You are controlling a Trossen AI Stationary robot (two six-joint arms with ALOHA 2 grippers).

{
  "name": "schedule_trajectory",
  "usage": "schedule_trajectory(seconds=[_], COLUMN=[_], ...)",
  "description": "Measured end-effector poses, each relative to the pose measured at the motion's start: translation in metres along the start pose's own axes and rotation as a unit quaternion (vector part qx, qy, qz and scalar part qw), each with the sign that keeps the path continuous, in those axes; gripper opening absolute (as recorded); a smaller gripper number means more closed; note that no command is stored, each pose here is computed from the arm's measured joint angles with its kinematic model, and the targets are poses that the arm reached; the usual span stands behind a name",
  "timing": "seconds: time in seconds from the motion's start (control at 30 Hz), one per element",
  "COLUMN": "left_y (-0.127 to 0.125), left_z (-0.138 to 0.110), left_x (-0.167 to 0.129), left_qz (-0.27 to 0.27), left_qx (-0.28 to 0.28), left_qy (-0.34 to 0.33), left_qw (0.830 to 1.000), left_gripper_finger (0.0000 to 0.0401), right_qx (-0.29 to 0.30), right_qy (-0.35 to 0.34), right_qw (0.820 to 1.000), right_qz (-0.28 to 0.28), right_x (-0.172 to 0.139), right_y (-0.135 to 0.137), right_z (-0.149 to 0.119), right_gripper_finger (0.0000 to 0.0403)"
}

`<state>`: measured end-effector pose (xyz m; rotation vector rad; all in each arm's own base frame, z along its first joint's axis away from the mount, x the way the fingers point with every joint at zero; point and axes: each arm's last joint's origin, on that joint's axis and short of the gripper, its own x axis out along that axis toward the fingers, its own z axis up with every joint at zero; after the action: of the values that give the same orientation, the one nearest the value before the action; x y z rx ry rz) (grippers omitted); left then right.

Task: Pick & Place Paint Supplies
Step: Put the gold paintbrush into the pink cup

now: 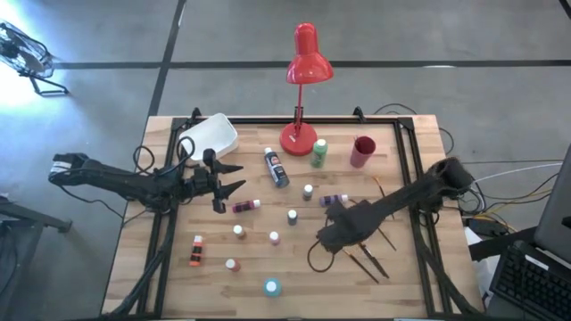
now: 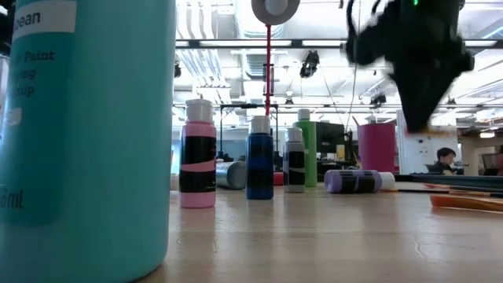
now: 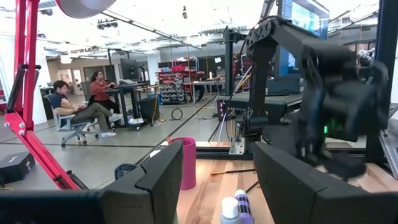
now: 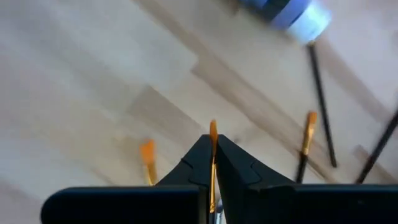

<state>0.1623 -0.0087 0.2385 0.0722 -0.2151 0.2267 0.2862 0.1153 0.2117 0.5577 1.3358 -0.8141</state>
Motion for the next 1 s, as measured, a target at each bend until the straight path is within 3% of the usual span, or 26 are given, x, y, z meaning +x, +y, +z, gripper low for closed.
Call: schedule_trajectory(seconds=[0.23, 0.53, 0.73, 1.0], left_y=[0.000, 0.000, 0.000, 0.000], left_z=[0.000, 0.000, 0.000, 0.000], left_x=[0.000, 0.000, 0.000, 0.000], left_qz=[0.002, 0.002, 0.002, 0.008], left_qx=[0.000, 0.000, 0.007, 0.007], left_qy=[0.000, 0.000, -0.001, 0.000], left_qw=[1.000, 1.000, 1.000, 1.000], left_gripper_finger=[0.0202, 0.0202, 0.0202, 0.0202], right_qx=[0.039, 0.050, 0.064, 0.065], right_qy=[-0.156, -0.358, -0.433, -0.481], right_qw=[0.984, 0.928, 0.895, 0.872], right_qz=[0.075, 0.087, 0.089, 0.069], right_x=[-0.063, -0.111, -0.135, -0.149], right_y=[-0.036, -0.087, -0.118, -0.144], right_z=[-0.004, 0.003, 0.005, 0.010], right_gripper_finger=[0.0009, 0.0008, 0.0008, 0.0008])
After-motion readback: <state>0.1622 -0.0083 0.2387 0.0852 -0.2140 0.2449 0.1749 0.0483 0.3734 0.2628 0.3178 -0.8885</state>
